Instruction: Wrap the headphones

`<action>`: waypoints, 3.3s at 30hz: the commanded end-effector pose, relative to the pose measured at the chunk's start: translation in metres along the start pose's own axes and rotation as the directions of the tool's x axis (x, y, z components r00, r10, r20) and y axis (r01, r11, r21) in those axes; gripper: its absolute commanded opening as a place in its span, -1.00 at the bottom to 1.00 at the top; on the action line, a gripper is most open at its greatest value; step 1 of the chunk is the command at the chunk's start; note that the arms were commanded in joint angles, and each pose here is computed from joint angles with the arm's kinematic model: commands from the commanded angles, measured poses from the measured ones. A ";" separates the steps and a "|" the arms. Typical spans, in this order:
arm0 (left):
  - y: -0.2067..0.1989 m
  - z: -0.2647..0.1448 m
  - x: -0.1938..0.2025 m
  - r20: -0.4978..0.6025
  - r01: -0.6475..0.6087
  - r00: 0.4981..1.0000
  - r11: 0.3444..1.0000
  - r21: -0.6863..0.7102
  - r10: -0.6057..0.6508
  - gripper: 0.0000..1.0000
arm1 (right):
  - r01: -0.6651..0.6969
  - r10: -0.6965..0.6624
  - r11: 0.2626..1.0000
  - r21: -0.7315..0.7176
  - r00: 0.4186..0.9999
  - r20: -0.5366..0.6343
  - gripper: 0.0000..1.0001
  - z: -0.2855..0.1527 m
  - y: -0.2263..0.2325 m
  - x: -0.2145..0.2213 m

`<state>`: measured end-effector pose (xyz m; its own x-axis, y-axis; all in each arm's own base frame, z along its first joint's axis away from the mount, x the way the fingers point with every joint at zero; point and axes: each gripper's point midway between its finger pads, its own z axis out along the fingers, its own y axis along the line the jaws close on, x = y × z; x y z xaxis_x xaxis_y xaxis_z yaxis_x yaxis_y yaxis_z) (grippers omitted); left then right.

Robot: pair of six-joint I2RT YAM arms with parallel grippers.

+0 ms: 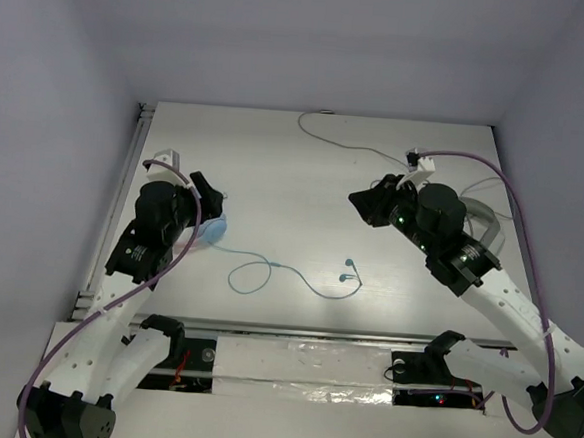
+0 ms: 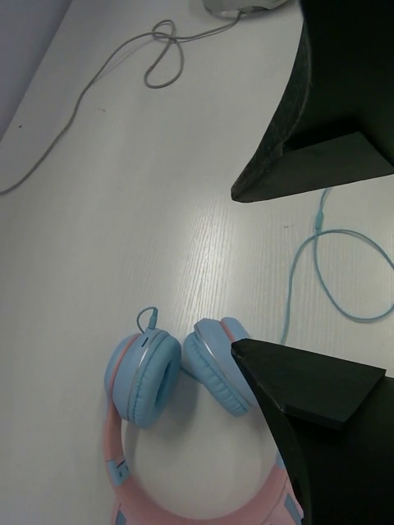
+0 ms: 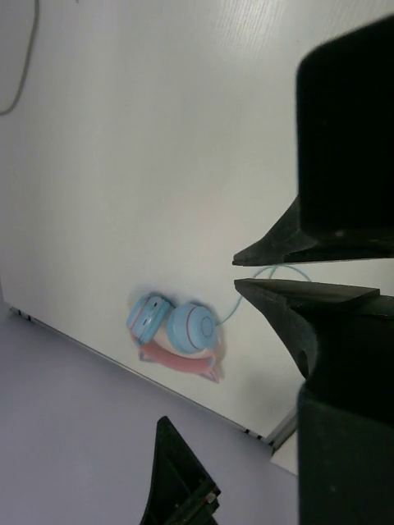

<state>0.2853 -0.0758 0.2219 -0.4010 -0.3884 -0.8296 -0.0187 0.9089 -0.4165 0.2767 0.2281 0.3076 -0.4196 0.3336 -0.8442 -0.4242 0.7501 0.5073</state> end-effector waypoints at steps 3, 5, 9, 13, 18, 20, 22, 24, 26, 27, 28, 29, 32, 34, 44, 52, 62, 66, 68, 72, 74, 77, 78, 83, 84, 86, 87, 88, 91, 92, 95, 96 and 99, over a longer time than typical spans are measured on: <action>0.006 -0.007 -0.027 0.049 0.032 0.998 0.995 -0.093 -0.027 0.20 | 0.022 -0.022 1.000 0.013 0.997 0.068 -0.92 -0.012 -0.003 -0.008; 0.011 -0.009 -0.026 0.030 0.033 0.999 0.991 -0.133 -0.029 0.05 | 0.016 -0.016 1.000 -0.009 0.998 0.066 -1.00 -0.014 -0.001 -0.005; 0.040 0.002 -0.013 -0.048 0.006 0.999 0.963 -0.269 -0.020 -0.62 | 0.006 -0.005 1.000 -0.020 0.998 0.062 -1.00 -0.016 -0.003 0.003; 0.089 0.011 -0.001 -0.114 0.003 0.992 0.897 -0.442 -0.060 -1.00 | 0.004 -0.001 0.999 -0.033 0.996 0.088 -1.00 -0.024 -0.001 -0.002; 0.140 0.020 0.007 -0.133 0.015 0.985 0.819 -0.573 -0.111 -0.78 | 0.000 0.001 1.000 -0.008 0.992 0.130 -1.00 -0.034 -0.005 -0.011; 0.156 0.025 0.013 -0.165 0.003 0.978 0.800 -0.600 -0.128 -0.60 | -0.001 0.003 1.000 -0.013 0.989 0.146 -0.96 -0.039 -0.004 -0.015; 0.178 0.030 0.025 -0.206 -0.007 0.965 0.773 -0.635 -0.160 -0.33 | -0.004 0.005 1.000 -0.010 0.988 0.153 -0.83 -0.040 -0.005 -0.015; 0.193 0.034 0.031 -0.229 -0.033 0.959 0.737 -0.675 -0.167 -0.13 | -0.007 0.008 1.000 -0.010 0.988 0.152 -0.75 -0.040 -0.005 -0.015; 0.197 0.040 0.029 -0.224 -0.039 0.962 0.732 -0.680 -0.156 0.02 | -0.006 0.008 1.000 -0.014 0.989 0.150 -0.62 -0.040 -0.004 -0.015; 0.203 0.043 0.031 -0.235 -0.053 0.960 0.723 -0.689 -0.153 0.08 | -0.006 0.009 1.000 -0.022 0.990 0.143 -0.57 -0.040 -0.003 -0.013; 0.206 0.046 0.032 -0.239 -0.061 0.960 0.720 -0.691 -0.148 0.08 | -0.007 0.011 1.000 -0.029 0.989 0.144 -0.52 -0.040 -0.001 -0.013; 0.207 0.051 0.032 -0.240 -0.063 0.960 0.725 -0.686 -0.144 0.08 | -0.007 0.011 0.999 -0.034 0.990 0.143 -0.50 -0.040 -0.001 -0.013; 0.206 0.066 0.038 -0.273 -0.075 0.952 0.757 -0.649 -0.140 0.09 | -0.005 0.011 0.999 -0.050 0.990 0.137 -0.48 -0.040 0.002 -0.012; 0.209 0.072 0.042 -0.289 -0.084 0.948 0.768 -0.635 -0.136 0.15 | -0.004 0.011 0.999 -0.049 0.991 0.131 -0.47 -0.039 0.002 -0.010; 0.229 0.095 0.056 -0.350 -0.106 0.922 0.761 -0.640 -0.166 0.09 | -0.002 0.008 0.999 -0.049 0.990 0.139 -0.44 -0.041 0.002 -0.012; 0.229 0.111 0.077 -0.413 -0.116 0.894 0.801 -0.587 -0.173 -0.10 | -0.001 0.006 0.999 -0.039 0.991 0.136 -0.45 -0.039 0.000 -0.011; 0.225 0.114 0.094 -0.470 -0.117 0.862 0.827 -0.549 -0.191 -1.00 | -0.005 0.009 1.000 -0.024 0.988 0.154 -0.45 -0.042 -0.003 -0.014; 0.203 0.115 0.078 -0.444 -0.067 0.879 0.876 -0.478 -0.175 -1.00 | -0.006 0.009 1.000 -0.020 0.990 0.139 -0.45 -0.037 -0.004 -0.010; 0.184 0.116 0.071 -0.432 -0.016 0.884 0.913 -0.408 -0.178 -1.00 | -0.002 0.006 0.999 -0.035 0.992 0.123 -0.49 -0.033 -0.002 -0.007; 0.129 0.112 0.039 -0.370 0.014 0.922 0.963 -0.269 -0.116 -1.00 | 0.031 -0.022 0.986 -0.166 0.998 0.059 -0.73 -0.027 0.019 0.009; 0.102 0.110 0.031 -0.364 0.015 0.927 0.977 -0.212 -0.093 -1.00 | 0.048 -0.039 0.965 -0.259 0.999 0.037 -0.75 -0.028 0.034 0.015; 0.048 0.103 0.013 -0.341 0.000 0.940 0.998 -0.056 -0.020 -1.00 | 0.050 -0.052 0.958 -0.284 0.999 0.001 -0.85 -0.018 0.036 0.025; 0.032 0.098 -0.006 -0.298 -0.011 0.955 1.000 -0.016 0.006 -1.00 | 0.047 -0.050 0.959 -0.281 0.999 -0.005 -0.87 -0.014 0.035 0.027; -0.018 0.072 -0.057 -0.191 -0.003 0.981 0.989 0.147 0.031 -1.00 | 0.053 -0.057 0.966 -0.254 0.998 -0.010 -0.44 0.004 0.029 0.031; -0.028 0.064 -0.066 -0.164 0.014 0.986 0.984 0.177 0.015 -1.00 | 0.062 -0.065 0.968 -0.243 0.998 -0.004 -0.17 0.006 0.026 0.031; -0.048 0.054 -0.078 -0.134 0.034 0.991 0.964 0.263 0.002 -1.00 | 0.072 -0.070 0.973 -0.220 0.997 0.014 0.39 0.012 0.022 0.028; -0.059 0.046 -0.084 -0.120 0.049 0.993 0.954 0.297 -0.013 -1.00 | 0.077 -0.077 0.973 -0.219 0.997 0.007 0.46 0.015 0.020 0.033; -0.067 0.041 -0.087 -0.114 0.057 0.993 0.943 0.329 -0.020 -1.00 | 0.081 -0.081 0.964 -0.253 0.997 0.012 0.55 0.017 0.026 0.033; -0.083 0.028 -0.095 -0.091 0.071 0.995 0.911 0.406 -0.037 -1.00 | 0.063 -0.071 0.946 -0.319 0.997 -0.013 0.60 0.032 0.032 0.047; -0.088 0.026 -0.098 -0.078 0.070 0.996 0.900 0.431 -0.040 -1.00 | 0.056 -0.067 0.942 -0.330 0.997 -0.025 0.60 0.036 0.033 0.051; -0.101 0.013 -0.095 -0.085 0.088 0.995 0.863 0.498 -0.053 -1.00 | 0.039 -0.061 0.939 -0.341 0.997 -0.054 0.62 0.057 0.032 0.063; -0.103 0.008 -0.095 -0.077 0.087 0.995 0.855 0.510 -0.056 -1.00 | 0.037 -0.059 0.942 -0.333 0.997 -0.057 0.62 0.063 0.030 0.064; -0.112 -0.006 -0.096 -0.063 0.094 0.995 0.823 0.561 -0.071 -1.00 | 0.038 -0.056 0.951 -0.307 0.997 -0.048 0.63 0.084 0.023 0.067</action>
<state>0.3384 -0.1228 0.3028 -0.5301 -0.4091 -0.7427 0.3061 0.7245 -0.6176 0.2944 0.3016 0.2127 -0.5221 0.1957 -0.8301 -0.6039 0.6025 0.5219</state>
